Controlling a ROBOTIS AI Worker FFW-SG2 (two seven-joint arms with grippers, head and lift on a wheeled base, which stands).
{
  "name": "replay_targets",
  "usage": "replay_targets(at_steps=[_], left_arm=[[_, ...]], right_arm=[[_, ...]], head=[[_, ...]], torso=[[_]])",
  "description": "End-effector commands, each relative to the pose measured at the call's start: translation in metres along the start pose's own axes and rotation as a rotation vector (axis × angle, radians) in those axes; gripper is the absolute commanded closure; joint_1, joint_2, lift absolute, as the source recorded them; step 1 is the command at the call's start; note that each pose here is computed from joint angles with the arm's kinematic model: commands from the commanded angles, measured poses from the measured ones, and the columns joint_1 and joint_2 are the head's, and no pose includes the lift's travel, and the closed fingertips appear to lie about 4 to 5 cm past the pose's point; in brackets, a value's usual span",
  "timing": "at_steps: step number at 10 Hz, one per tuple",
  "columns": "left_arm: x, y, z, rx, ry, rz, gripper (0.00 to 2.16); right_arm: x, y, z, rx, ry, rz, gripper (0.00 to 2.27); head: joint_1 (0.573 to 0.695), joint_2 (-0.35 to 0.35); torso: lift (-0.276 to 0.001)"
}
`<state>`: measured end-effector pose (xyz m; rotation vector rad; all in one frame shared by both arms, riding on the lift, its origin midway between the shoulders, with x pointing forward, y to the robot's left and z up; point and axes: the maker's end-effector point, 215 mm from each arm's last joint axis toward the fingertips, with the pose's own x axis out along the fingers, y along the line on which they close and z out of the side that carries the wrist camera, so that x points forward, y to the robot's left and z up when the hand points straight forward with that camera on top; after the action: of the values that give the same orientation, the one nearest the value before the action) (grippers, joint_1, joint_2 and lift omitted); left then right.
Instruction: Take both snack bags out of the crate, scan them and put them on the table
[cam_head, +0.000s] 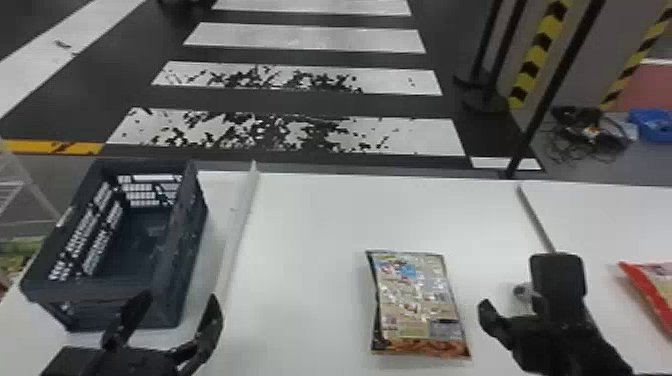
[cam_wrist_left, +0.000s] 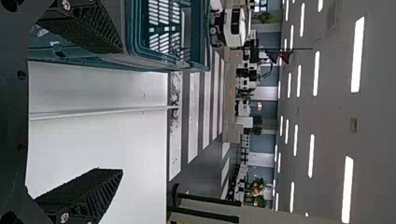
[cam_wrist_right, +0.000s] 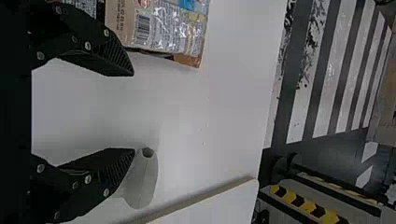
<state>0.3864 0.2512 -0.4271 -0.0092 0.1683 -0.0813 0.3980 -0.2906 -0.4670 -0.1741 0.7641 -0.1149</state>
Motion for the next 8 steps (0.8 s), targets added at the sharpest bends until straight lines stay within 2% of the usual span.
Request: replay_targets(at_steps=[1, 4, 8], left_arm=[[0.0, 0.0, 0.002, -0.005, -0.005, 0.001, 0.08], [0.001, 0.0, 0.007, -0.005, -0.016, -0.001, 0.08], [-0.002, -0.011, 0.016, 0.01, -0.038, -0.029, 0.08]], right_arm=[[-0.001, -0.018, -0.01, -0.001, 0.016, -0.045, 0.08], [0.001, -0.05, -0.022, 0.012, 0.039, -0.104, 0.08], [0.02, -0.068, -0.028, 0.053, 0.051, -0.106, 0.08]], head=[[0.695, -0.052], [0.695, -0.101], [0.695, -0.16]], torso=[[-0.092], [-0.092], [-0.092]])
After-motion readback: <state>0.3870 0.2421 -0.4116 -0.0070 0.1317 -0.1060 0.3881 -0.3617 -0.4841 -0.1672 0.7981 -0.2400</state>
